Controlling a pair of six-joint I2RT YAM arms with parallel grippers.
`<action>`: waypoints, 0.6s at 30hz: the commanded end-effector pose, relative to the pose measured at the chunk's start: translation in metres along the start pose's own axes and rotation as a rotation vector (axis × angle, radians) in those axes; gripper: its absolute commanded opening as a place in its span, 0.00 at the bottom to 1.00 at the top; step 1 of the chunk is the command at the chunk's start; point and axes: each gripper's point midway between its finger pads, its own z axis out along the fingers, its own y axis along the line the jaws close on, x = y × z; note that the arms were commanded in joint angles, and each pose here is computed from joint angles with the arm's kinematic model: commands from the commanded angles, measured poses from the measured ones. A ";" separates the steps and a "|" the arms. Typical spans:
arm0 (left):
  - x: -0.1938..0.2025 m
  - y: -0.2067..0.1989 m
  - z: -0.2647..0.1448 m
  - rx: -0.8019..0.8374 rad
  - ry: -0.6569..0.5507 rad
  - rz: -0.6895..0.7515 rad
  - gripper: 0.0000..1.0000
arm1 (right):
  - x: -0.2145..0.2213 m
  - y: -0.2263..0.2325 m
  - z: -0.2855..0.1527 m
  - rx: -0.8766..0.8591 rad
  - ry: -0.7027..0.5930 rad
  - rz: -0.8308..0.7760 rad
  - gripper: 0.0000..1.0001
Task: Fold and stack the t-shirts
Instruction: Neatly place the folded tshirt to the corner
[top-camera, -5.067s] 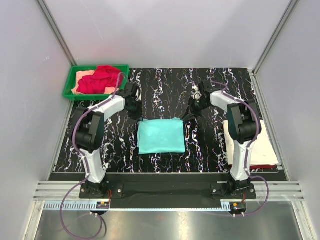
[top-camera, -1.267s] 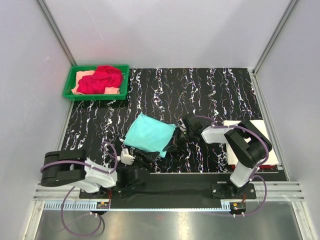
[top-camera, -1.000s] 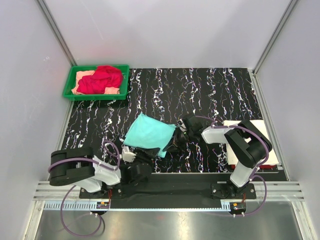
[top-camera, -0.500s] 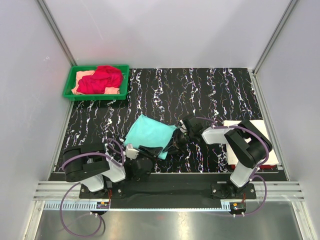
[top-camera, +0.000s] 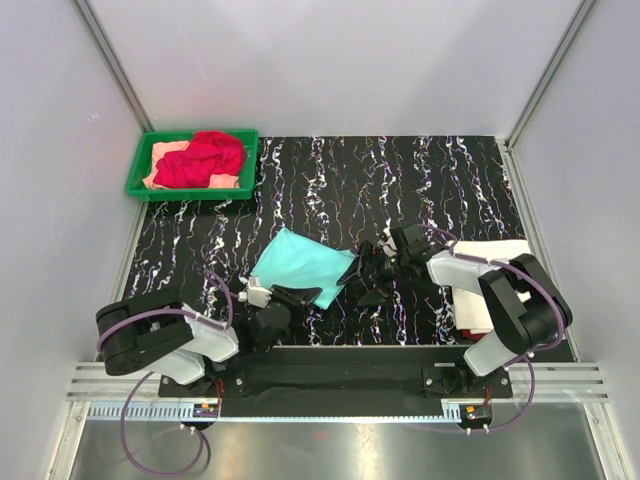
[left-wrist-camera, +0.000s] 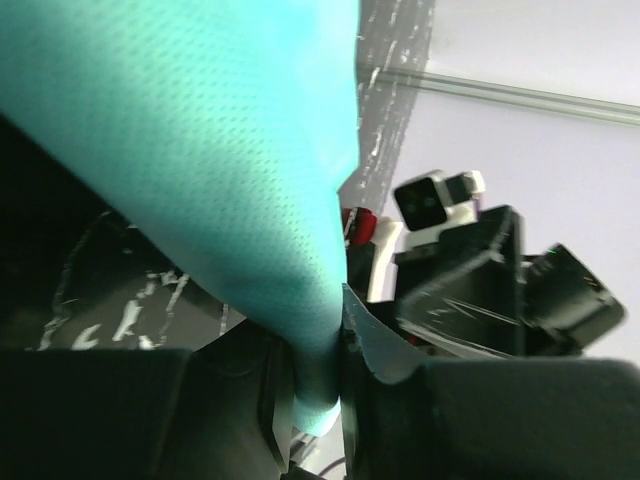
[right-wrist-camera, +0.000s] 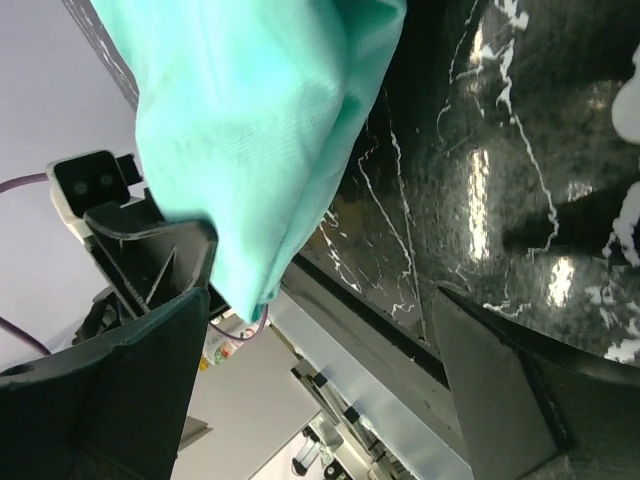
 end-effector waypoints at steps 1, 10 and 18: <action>0.007 -0.020 0.001 0.043 0.038 0.007 0.23 | -0.010 -0.005 0.011 -0.011 -0.013 -0.042 1.00; -0.003 -0.039 -0.003 0.079 0.056 -0.016 0.22 | -0.037 0.009 0.028 -0.102 -0.048 -0.011 1.00; -0.003 -0.045 -0.008 0.086 0.065 -0.030 0.21 | -0.061 0.012 0.044 -0.161 -0.112 0.079 0.88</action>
